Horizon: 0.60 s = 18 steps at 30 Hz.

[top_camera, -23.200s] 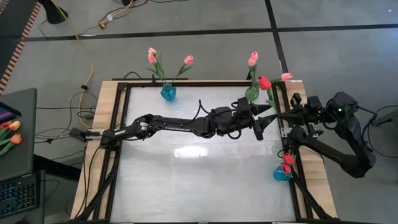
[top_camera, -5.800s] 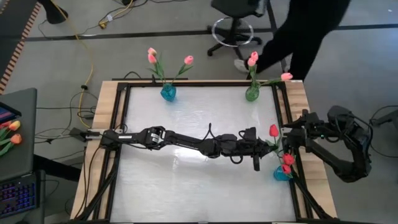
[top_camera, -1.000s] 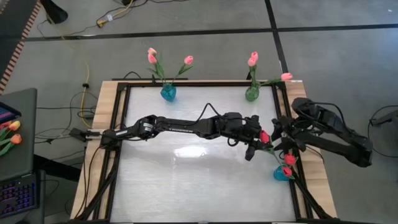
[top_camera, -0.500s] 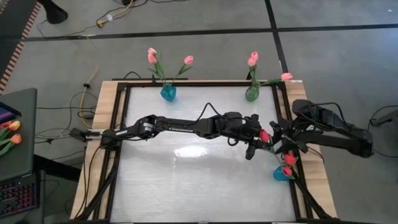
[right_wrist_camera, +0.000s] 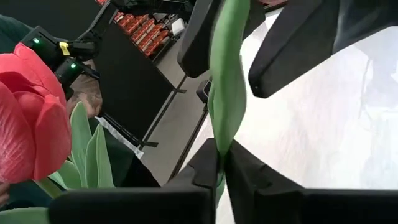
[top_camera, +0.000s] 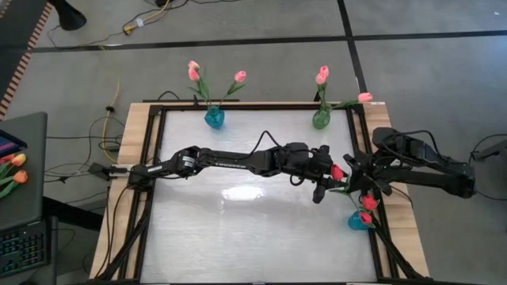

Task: Sort flowers into vase by color
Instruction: Put the red tulip into the bottom blue vase

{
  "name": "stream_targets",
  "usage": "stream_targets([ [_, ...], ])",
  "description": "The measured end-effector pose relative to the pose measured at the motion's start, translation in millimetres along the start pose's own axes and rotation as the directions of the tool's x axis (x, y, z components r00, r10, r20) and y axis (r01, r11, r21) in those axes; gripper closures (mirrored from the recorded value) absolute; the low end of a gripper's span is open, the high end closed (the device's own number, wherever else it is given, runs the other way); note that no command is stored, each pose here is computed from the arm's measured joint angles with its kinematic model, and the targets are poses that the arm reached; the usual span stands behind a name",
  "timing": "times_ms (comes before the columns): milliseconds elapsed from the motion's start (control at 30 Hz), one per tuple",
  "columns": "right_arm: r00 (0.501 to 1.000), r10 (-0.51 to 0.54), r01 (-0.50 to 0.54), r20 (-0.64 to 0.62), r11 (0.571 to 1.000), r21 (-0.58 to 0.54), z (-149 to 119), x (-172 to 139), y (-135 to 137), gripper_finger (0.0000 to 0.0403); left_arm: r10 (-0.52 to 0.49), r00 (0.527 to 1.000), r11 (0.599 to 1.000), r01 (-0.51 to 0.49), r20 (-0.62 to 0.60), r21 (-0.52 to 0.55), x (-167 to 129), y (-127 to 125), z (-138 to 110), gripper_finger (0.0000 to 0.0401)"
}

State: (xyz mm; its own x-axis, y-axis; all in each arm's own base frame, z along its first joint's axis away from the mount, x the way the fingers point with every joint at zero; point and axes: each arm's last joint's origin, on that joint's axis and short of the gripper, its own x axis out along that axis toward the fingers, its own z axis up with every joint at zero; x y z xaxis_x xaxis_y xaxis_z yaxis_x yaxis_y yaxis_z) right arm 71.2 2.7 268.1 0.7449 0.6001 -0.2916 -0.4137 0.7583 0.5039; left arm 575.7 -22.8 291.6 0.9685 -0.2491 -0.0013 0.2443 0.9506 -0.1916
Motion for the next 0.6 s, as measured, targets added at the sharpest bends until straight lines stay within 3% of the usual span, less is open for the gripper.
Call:
stream_targets([
  [167,1.0,0.0,0.0,0.0,1.0,-0.016,0.0,0.0,0.0,0.0381,-0.031,0.999,1.0,0.031,-0.017,-0.002,0.0,-0.8,-1.2,0.0273],
  [600,0.998,0.057,-0.058,-0.011,0.998,-0.03,-0.6,-0.1,1.7,0.0377,-0.039,0.994,0.999,0.038,-0.101,-0.011,-1.4,4.1,-8.5,0.0273],
])
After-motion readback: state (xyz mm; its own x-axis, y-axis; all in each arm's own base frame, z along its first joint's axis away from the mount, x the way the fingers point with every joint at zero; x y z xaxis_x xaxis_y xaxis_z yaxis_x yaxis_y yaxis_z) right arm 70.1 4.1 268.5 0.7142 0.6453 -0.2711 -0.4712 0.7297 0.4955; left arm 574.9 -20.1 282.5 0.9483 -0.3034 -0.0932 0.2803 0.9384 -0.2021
